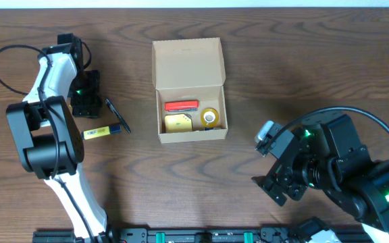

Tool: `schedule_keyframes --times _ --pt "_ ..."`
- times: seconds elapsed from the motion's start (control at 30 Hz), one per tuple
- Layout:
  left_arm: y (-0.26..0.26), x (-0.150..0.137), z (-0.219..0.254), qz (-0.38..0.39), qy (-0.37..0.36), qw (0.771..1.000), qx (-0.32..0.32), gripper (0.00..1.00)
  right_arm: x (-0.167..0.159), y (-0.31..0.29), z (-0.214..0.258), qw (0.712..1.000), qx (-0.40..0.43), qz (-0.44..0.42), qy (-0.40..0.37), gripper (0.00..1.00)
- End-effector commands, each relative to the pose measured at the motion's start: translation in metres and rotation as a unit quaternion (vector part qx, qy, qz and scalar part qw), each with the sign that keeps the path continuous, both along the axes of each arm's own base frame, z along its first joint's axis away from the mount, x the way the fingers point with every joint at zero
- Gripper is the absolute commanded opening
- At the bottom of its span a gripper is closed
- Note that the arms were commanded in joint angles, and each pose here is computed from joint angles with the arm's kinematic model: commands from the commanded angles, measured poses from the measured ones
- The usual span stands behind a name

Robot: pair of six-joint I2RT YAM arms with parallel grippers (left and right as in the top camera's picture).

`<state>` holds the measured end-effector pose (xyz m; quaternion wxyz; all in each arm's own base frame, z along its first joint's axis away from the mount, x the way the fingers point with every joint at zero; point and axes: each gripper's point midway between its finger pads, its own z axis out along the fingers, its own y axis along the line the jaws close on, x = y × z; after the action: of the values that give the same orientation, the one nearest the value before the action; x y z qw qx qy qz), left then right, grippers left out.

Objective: Pack container
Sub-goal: 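Grasp the black correction-tape dispenser with the left gripper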

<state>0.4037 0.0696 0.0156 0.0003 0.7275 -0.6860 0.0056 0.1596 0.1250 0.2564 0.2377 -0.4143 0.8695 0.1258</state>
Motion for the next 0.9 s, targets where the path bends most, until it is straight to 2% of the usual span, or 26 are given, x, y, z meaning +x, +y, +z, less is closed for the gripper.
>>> schedule_keyframes --times 0.0,0.13,0.17,0.2,0.87 --pt "0.009 0.001 -0.005 0.015 0.005 1.0 0.007 1.0 0.001 -0.001 0.0 1.0 0.002 -0.009 0.003 0.99" --pt "0.016 0.001 -0.006 0.015 0.006 1.0 0.02 1.0 0.001 -0.001 0.0 1.0 0.002 -0.009 0.003 0.99" --pt "0.016 0.003 -0.006 0.013 0.004 1.0 0.021 0.95 0.001 -0.001 0.0 1.0 0.002 -0.009 0.003 0.99" --pt "0.018 0.004 -0.006 0.013 0.001 1.0 0.024 0.94 0.001 -0.001 0.0 1.0 0.002 -0.009 0.003 0.99" --pt "0.028 0.01 -0.012 0.01 -0.008 0.999 0.051 0.91 0.001 -0.001 0.0 1.0 0.002 -0.009 0.003 0.99"
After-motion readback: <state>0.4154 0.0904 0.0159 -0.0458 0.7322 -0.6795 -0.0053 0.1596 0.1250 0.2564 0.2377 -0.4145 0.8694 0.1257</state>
